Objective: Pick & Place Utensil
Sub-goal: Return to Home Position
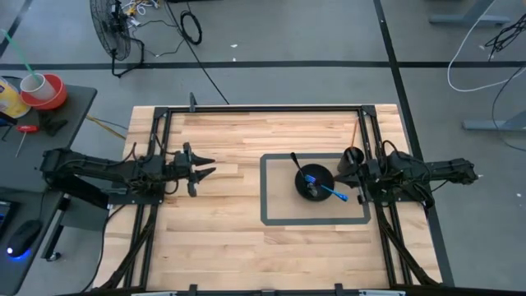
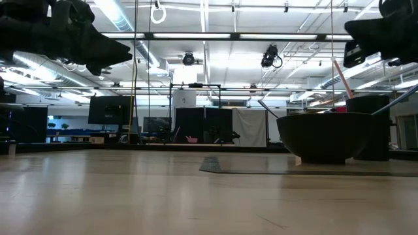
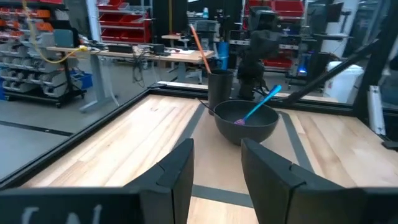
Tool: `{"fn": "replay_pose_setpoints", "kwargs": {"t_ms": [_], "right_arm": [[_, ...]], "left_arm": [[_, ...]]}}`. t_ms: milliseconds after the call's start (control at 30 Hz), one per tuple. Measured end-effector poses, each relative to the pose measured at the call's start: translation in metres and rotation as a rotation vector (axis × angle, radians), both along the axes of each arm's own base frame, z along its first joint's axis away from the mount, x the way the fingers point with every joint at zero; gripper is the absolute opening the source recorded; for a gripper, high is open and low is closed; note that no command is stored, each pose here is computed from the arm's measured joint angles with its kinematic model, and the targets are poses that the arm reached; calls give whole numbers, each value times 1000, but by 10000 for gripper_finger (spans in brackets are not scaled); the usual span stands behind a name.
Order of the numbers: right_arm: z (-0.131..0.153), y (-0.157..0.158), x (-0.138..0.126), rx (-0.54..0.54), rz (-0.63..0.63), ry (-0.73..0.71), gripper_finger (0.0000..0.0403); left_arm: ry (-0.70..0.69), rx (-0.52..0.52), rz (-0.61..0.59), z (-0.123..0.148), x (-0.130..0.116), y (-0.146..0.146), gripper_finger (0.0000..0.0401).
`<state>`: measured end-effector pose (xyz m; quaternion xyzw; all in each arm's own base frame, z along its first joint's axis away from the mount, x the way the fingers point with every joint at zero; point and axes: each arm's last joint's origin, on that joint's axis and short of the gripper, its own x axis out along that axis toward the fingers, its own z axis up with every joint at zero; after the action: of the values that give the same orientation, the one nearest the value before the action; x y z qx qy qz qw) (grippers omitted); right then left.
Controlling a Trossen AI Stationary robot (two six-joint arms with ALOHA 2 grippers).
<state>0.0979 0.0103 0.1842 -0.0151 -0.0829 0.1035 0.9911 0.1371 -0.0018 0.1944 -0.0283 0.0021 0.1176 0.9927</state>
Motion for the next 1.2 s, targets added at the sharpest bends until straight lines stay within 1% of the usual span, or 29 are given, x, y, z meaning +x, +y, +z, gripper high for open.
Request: {"fn": "replay_pose_setpoints", "kwargs": {"t_ms": [100,200,367,500,567,700,800,867,1033,1200], "right_arm": [[-1,-1,0,40,-41,15,10],[-4,-1,1,78,-36,60,15],[-6,1,1,115,50,90,17],[-6,1,1,164,73,103,17],[-6,2,1,163,73,103,17],[-6,2,1,146,71,100,17],[-6,2,1,145,71,100,17],[-6,2,1,145,71,100,17],[-6,2,1,145,70,100,17],[-6,1,1,145,70,99,17]], "left_arm": [[7,-8,-40,-10,-2,-1,138],[-42,-34,-78,-25,-6,-2,138],[-33,-39,-116,-25,-6,-4,138],[5,-41,-118,-29,-7,-5,138],[18,-58,-117,-31,-7,-5,138],[34,-59,-120,-32,-7,-5,138],[52,-33,-114,-33,-10,-4,138],[20,-26,-103,-30,-12,-4,138],[-46,-26,-177,-22,-22,-5,138],[-78,-25,-189,-20,-30,-4,138]]}}
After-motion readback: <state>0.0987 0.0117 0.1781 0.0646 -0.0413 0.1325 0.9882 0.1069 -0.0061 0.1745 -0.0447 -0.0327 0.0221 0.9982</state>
